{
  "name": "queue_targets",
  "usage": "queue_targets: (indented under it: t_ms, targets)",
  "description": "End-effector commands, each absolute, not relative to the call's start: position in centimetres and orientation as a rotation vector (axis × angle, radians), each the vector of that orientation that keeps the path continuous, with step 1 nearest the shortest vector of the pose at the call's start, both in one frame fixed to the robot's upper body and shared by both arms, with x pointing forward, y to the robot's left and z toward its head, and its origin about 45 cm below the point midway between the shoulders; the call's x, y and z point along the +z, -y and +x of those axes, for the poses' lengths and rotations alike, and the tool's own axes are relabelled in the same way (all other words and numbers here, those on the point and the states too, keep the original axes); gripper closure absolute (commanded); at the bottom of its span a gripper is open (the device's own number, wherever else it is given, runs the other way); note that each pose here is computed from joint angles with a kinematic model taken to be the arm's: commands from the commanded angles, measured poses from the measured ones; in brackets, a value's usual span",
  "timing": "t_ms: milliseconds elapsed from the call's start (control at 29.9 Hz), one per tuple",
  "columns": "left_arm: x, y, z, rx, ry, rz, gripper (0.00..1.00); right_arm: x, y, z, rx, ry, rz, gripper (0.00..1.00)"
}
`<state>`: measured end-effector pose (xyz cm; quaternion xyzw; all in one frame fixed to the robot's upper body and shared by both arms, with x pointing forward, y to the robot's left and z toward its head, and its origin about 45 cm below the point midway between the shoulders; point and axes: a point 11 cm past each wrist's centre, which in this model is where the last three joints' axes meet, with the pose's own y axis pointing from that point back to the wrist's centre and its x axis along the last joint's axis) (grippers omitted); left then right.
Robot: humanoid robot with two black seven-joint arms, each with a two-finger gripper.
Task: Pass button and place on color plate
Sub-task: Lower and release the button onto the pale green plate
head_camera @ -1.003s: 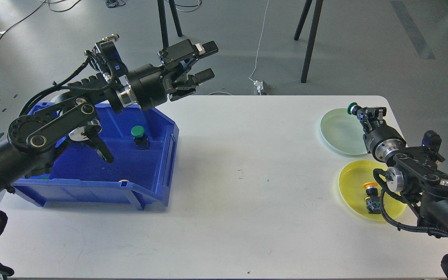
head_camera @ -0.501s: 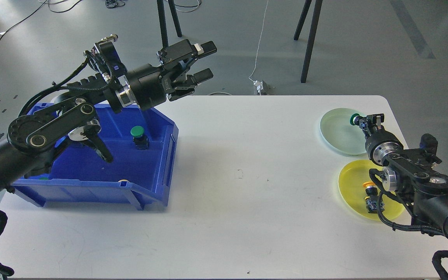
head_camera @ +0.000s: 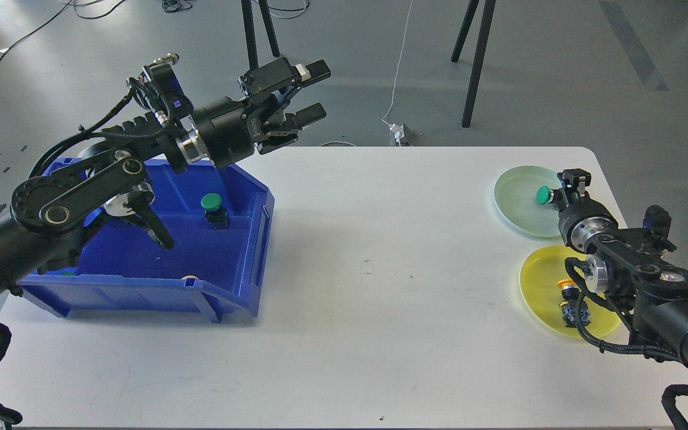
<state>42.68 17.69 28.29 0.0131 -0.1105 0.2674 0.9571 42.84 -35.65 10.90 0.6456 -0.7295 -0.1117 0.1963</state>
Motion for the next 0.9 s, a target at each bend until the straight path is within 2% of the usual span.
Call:
queue_targets:
  t_ms: [0, 167, 301, 401, 468, 568, 869]
  targets:
    - [28.3, -18.4, 43.2, 0.584, 0.183, -0.006, 0.02, 14.0, 33.2, 44.4, -0.357, 2.1, 1.963, 0.03]
    - [28.4, -21.1, 45.5, 0.747, 0.063, -0.115, 0.01, 21.7, 30.3, 46.6, -0.386, 2.177, 2.312, 0.03]
    - [32.1, -25.4, 47.1, 0.892, 0.003, -0.32, 0.01, 27.4, 27.9, 46.5, -0.418, 2.022, 2.746, 0.03]
    - [34.0, -29.3, 47.4, 0.979, 0.015, -0.388, 0.01, 30.0, 28.3, 46.1, -0.53, 1.921, 3.032, 0.03]
    - [34.1, -31.7, 47.4, 1.04, 0.01, -0.408, 0.01, 30.5, 29.6, 45.9, -0.637, 1.892, 3.173, 0.03]
    - [32.8, -33.3, 47.3, 1.088, -0.01, -0.396, 0.01, 29.0, 32.4, 46.3, -0.709, 2.039, 3.072, 0.02]
    - [32.0, -31.8, 47.3, 1.063, -0.033, -0.397, 0.01, 28.2, 32.5, 46.3, -0.718, 2.041, 3.036, 0.01]
